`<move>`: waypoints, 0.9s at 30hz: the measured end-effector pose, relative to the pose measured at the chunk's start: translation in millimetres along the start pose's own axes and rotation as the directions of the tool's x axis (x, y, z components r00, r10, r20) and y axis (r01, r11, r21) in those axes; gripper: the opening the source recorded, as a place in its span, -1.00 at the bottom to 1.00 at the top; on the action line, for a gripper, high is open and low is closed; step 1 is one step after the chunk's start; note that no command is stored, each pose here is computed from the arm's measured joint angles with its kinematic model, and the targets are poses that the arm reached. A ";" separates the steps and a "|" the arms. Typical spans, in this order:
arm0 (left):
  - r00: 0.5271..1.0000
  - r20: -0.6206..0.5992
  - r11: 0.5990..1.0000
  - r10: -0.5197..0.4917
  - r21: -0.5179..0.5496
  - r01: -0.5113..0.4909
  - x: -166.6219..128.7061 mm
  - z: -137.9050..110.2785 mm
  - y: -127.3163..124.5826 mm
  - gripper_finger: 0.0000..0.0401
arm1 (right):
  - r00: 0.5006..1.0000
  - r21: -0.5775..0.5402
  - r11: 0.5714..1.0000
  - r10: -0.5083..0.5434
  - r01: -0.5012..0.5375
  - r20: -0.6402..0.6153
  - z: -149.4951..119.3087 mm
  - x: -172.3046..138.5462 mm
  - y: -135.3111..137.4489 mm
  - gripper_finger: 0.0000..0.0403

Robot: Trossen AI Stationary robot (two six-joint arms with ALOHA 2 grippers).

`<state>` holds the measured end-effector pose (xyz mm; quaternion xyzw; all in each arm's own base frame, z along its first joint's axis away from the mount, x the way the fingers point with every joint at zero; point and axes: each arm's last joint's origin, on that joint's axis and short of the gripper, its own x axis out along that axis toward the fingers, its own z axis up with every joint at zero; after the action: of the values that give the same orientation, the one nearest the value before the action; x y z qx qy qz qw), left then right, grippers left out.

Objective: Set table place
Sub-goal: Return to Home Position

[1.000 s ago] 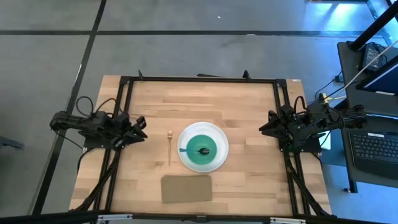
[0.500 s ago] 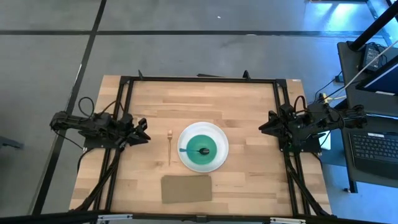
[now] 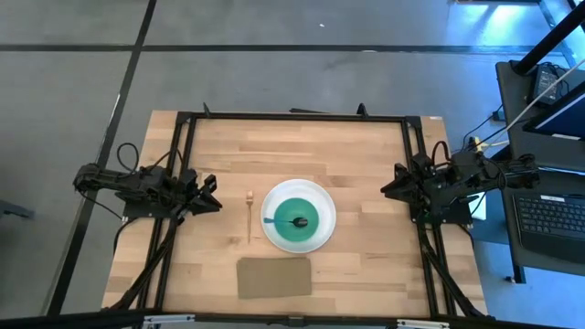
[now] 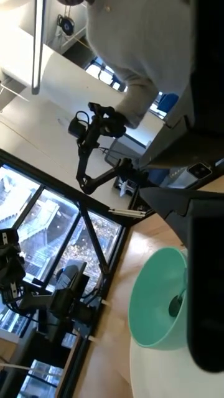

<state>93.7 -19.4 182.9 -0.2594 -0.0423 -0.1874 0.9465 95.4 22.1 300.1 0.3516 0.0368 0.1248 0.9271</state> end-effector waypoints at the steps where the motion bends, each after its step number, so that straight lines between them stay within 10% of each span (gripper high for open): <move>1: 1.000 0.000 1.000 0.000 0.000 0.000 0.0 0.0 0.0 -0.75 | 1.000 -0.004 1.000 0.000 0.000 -0.001 -0.1 0.0 0.0 -0.42; 27: 1.000 0.000 1.000 0.002 0.000 -0.002 0.0 0.0 0.1 -0.94 | 0.971 0.033 0.982 0.178 -0.186 0.160 -79.6 8.7 -69.8 -0.42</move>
<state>93.7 -19.3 182.9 -0.2597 -0.0423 -0.1867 0.9465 105.7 25.1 194.4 0.3843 -0.0654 0.1804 0.9030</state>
